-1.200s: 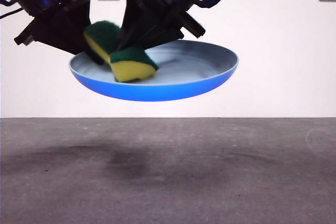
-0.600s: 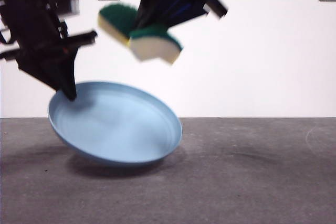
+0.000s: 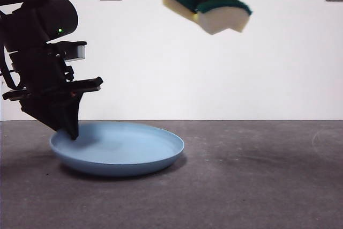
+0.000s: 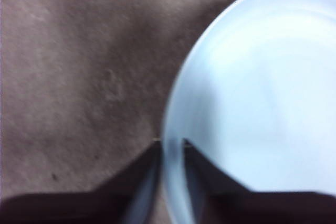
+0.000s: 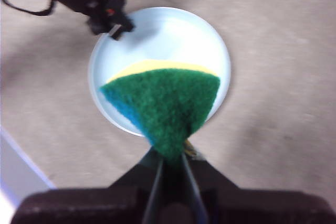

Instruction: Pick up the plate,pick up the cloth,clean the plate with the cloth

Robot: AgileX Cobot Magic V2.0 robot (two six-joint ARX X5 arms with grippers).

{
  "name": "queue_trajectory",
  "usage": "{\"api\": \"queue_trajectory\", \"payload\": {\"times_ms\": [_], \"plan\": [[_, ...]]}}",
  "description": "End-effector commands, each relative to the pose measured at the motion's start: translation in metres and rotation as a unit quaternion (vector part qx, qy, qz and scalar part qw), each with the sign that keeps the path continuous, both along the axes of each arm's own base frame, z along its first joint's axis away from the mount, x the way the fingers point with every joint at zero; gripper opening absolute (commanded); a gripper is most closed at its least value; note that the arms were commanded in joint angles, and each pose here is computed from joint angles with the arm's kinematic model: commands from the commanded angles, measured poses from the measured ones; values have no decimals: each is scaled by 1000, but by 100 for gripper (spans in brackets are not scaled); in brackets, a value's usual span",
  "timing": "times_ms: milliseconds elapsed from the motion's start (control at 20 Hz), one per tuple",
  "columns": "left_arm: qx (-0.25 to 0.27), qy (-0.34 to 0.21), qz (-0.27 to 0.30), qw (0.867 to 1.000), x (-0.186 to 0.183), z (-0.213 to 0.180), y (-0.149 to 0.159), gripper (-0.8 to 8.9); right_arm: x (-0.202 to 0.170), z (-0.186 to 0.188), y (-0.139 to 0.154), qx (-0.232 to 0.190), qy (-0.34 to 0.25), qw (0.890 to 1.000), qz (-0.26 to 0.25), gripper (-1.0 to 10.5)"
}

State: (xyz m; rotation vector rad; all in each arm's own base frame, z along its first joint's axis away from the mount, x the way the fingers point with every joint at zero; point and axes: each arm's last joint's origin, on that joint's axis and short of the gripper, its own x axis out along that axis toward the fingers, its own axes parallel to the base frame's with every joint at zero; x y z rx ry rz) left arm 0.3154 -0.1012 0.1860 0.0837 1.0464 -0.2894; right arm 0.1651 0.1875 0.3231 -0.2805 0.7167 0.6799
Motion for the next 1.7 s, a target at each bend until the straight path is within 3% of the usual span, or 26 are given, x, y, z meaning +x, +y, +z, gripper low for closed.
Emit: {"api": "queue_trajectory", "payload": {"times_ms": [50,250,400,550,800,1000,1350,1450,1700], "plan": [[-2,-10,-1,1000,3,-1,-1,507,2,-3,-4,-11,-1,1000,-19,-16],[-9,-11,-1,1000,0,3,-1,499,13,-4,-16,-14,6,998,-58,-17],[-28,-39,2,999,-10,28,-2,498,26,-5,-29,0,17,994,-111,-17],[-58,-99,1,993,-33,71,-3,498,49,-16,-40,4,42,985,-166,-17],[-101,-210,-11,972,-83,134,-5,449,91,-62,-30,-30,89,975,-201,-17],[-79,-246,-4,966,-109,150,-9,434,116,-110,-18,-66,130,967,-209,-17],[-29,-225,-7,974,-124,145,-19,434,131,-161,-14,-119,186,951,-215,-12],[-27,-219,-14,975,-126,144,-21,434,132,-161,-15,-108,195,953,-207,95],[-20,-209,-15,978,-127,142,-20,434,136,-161,-23,-93,209,951,-209,518]]}}
